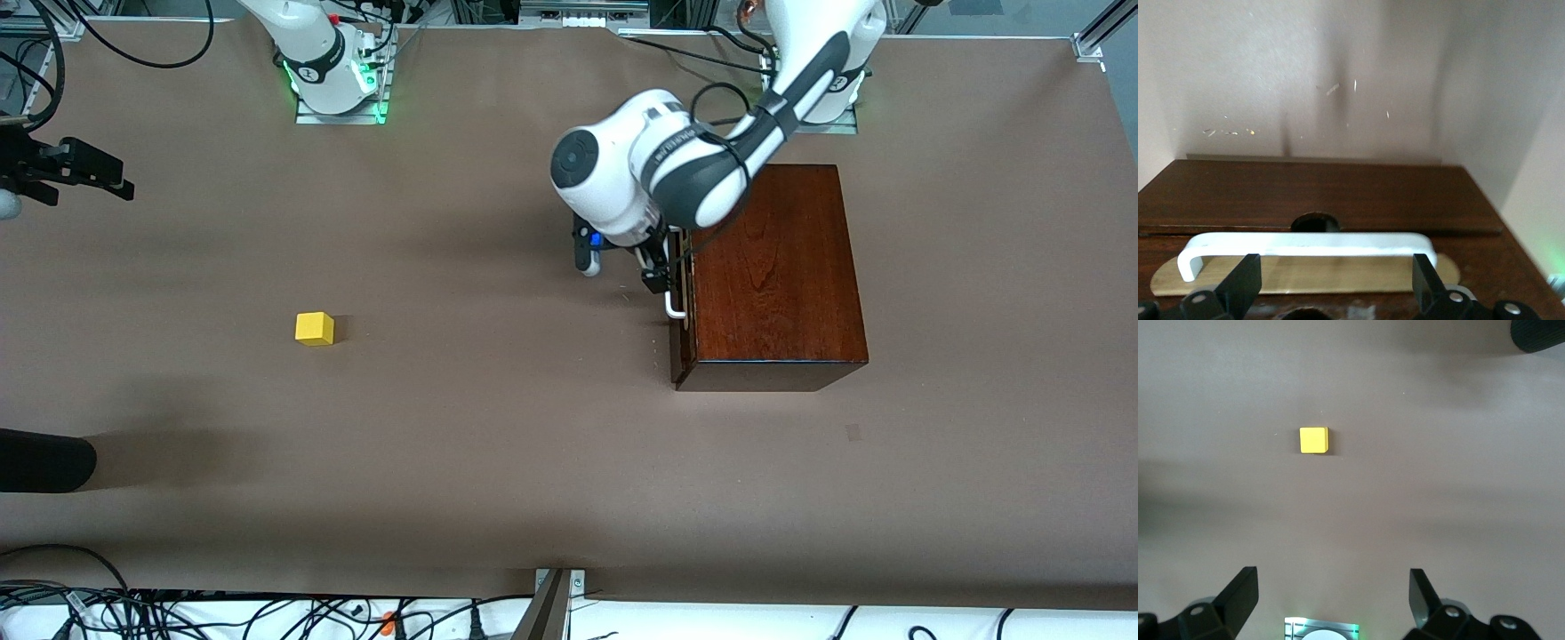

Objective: Open drawer, take yellow block, close drawer

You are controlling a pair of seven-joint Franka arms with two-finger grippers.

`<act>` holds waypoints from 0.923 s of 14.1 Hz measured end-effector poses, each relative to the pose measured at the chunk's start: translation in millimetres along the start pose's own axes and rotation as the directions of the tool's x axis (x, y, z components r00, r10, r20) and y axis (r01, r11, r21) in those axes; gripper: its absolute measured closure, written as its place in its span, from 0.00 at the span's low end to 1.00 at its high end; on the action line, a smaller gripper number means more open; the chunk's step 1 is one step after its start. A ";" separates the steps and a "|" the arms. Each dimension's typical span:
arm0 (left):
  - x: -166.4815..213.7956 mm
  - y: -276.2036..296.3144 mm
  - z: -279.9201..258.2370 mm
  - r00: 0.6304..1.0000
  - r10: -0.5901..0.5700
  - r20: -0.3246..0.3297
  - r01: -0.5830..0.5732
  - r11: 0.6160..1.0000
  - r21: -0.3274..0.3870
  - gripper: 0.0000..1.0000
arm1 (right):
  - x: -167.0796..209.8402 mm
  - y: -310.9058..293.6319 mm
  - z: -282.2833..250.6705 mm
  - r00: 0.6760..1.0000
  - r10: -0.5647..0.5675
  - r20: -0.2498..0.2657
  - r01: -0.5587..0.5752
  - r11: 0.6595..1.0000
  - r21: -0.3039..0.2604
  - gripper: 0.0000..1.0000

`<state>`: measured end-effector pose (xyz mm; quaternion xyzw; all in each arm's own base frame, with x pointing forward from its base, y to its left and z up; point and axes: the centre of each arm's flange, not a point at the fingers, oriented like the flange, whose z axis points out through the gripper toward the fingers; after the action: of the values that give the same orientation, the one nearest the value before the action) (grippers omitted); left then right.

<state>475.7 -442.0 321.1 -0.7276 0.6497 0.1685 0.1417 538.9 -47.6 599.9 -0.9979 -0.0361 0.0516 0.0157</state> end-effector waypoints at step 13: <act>-157.7 -83.3 -157.8 0.423 -0.904 -0.057 0.870 0.423 -0.252 0.00 | -3.5 6.6 1.8 1.000 0.014 0.021 -0.014 1.000 0.005 0.00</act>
<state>552.4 -357.9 530.2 -0.9824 0.1573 0.0591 0.0813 535.7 -54.3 598.2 -0.9975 -0.0290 0.0625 0.0174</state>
